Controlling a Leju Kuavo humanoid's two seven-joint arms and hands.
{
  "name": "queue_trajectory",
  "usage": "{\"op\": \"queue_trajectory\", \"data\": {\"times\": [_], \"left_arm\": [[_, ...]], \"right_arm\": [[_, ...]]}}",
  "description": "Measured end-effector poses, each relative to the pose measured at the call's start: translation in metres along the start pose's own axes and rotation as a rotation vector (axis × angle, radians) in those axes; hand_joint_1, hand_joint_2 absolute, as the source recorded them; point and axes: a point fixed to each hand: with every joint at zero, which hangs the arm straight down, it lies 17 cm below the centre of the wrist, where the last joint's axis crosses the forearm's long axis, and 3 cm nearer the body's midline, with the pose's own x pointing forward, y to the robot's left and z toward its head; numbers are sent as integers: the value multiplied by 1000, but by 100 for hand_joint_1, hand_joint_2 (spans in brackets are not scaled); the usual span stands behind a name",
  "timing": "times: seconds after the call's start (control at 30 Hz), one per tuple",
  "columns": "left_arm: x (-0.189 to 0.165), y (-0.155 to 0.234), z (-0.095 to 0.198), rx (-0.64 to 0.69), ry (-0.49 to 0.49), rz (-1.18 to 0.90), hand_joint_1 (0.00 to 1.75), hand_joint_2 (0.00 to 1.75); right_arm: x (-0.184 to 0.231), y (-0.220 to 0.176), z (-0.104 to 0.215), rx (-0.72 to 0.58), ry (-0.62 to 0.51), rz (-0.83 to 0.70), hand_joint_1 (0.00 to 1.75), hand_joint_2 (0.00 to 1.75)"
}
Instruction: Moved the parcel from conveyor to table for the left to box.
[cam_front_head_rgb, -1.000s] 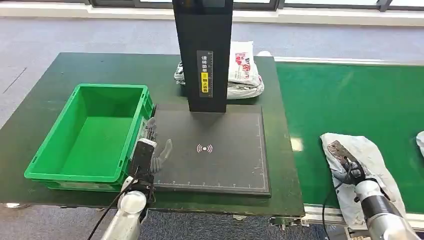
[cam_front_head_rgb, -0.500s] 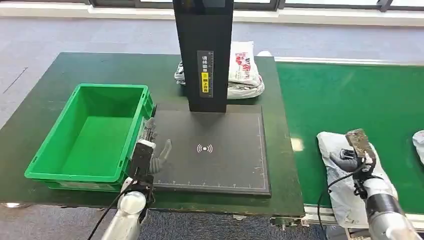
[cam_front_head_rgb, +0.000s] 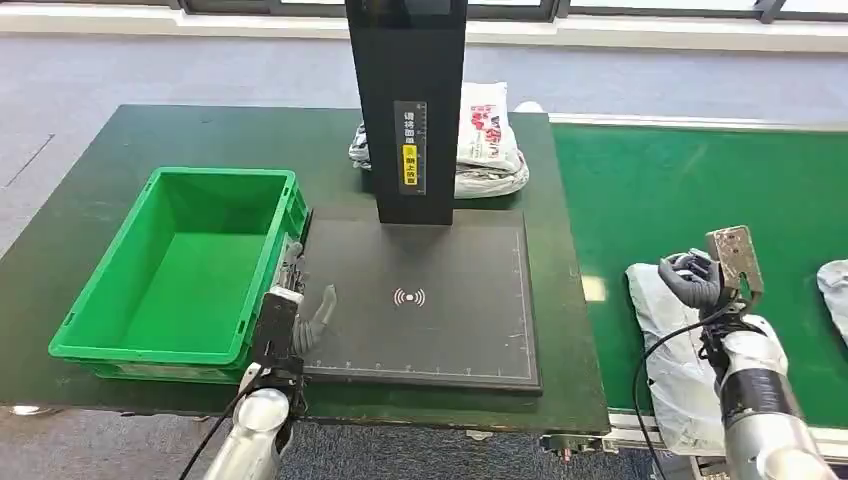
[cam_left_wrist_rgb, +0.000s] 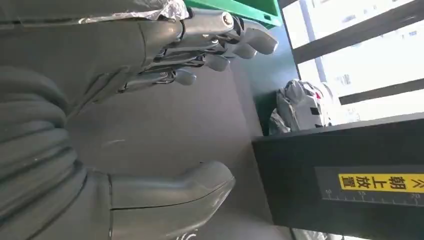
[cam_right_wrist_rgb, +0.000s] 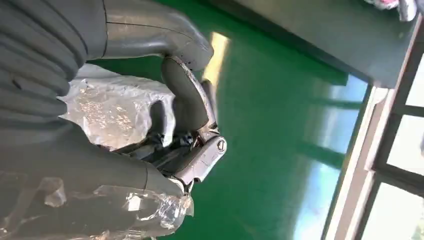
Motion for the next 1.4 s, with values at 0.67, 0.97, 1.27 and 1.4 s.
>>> {"op": "queue_trajectory", "data": {"times": [0.67, 0.97, 1.27, 1.4], "left_arm": [[-8, 6, 6, 20, 41, -7, 0, 175], [-9, 7, 6, 20, 48, -9, 0, 175], [-9, 7, 6, 17, 58, -20, 0, 175], [-9, 6, 5, 12, 60, -22, 0, 175]], "right_arm": [[-20, 6, -3, 5, 111, 376, 0, 175], [-36, 9, -1, 33, 177, 508, 0, 175], [-75, 17, 13, 111, 311, 722, 0, 175], [-94, 19, 23, 172, 380, 798, 0, 175]]}}
